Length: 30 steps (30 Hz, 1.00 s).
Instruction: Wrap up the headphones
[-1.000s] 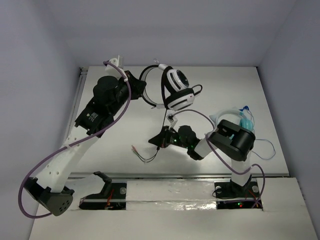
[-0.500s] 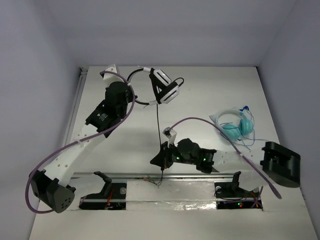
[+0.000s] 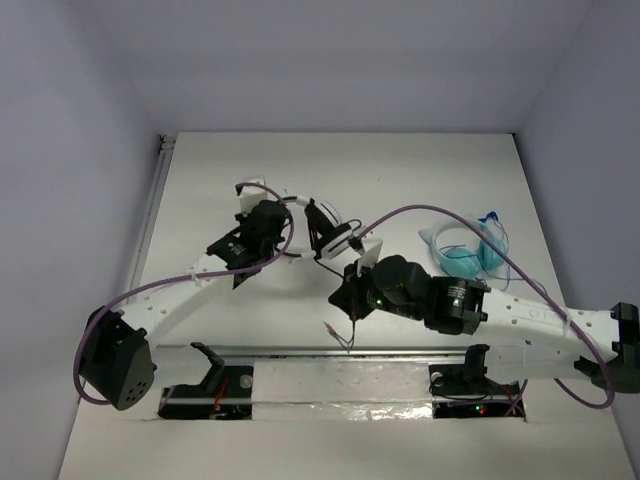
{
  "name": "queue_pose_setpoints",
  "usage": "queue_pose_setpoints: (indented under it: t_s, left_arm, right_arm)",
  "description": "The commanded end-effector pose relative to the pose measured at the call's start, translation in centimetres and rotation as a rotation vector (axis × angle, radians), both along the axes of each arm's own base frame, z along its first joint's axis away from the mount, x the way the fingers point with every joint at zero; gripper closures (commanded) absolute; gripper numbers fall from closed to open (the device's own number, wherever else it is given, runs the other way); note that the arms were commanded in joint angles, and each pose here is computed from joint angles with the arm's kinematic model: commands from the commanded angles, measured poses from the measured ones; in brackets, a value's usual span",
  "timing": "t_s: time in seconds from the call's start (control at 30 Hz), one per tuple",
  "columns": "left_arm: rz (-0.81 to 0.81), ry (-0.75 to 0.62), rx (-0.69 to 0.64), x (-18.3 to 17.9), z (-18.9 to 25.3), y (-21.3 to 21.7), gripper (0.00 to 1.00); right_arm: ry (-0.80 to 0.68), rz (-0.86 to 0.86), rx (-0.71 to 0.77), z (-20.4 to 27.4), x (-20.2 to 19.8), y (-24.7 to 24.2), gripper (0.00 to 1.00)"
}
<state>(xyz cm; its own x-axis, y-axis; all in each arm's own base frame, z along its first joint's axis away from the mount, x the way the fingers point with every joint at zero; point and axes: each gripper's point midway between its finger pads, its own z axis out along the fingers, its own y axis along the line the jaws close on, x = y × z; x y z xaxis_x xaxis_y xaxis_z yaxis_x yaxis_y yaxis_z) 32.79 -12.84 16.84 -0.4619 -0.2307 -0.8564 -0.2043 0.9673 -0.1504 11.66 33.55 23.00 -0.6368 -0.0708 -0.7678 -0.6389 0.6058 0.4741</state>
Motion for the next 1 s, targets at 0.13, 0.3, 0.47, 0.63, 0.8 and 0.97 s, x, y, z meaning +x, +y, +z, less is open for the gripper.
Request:
queue_pose_setpoints:
  t_s: [0.13,0.3,0.47,0.63,0.8,0.97]
  left_arm:
    - [-0.113,-0.006,-0.059,-2.5,-1.9,-4.7,1.00]
    - [-0.203,0.089,-0.021,-5.1,-4.0,-5.5,1.00]
    - [-0.343,0.152,-0.021,-7.2,-3.8,-7.2,1.00]
    - [-0.449,0.205,0.007,-8.7,-3.3,-8.3,1.00]
    - [-0.533,0.243,0.050,-9.2,-3.8,-8.8,1.00]
    - [-0.635,0.221,0.008,-9.7,-2.5,-10.3,1.00]
  right_arm:
    - [-0.172,-0.130,-0.184,1.8,3.2,-3.5,1.00]
    - [-0.232,-0.210,-0.284,1.9,5.6,-5.2,1.00]
    - [-0.276,-0.333,-0.400,1.5,8.9,-7.6,1.00]
    - [-0.313,-0.469,-0.514,0.8,11.9,-10.1,1.00]
    - [-0.330,-0.580,-0.545,1.0,14.8,-11.1,0.85]
    - [-0.325,-0.656,-0.539,0.0,17.7,-11.1,0.77]
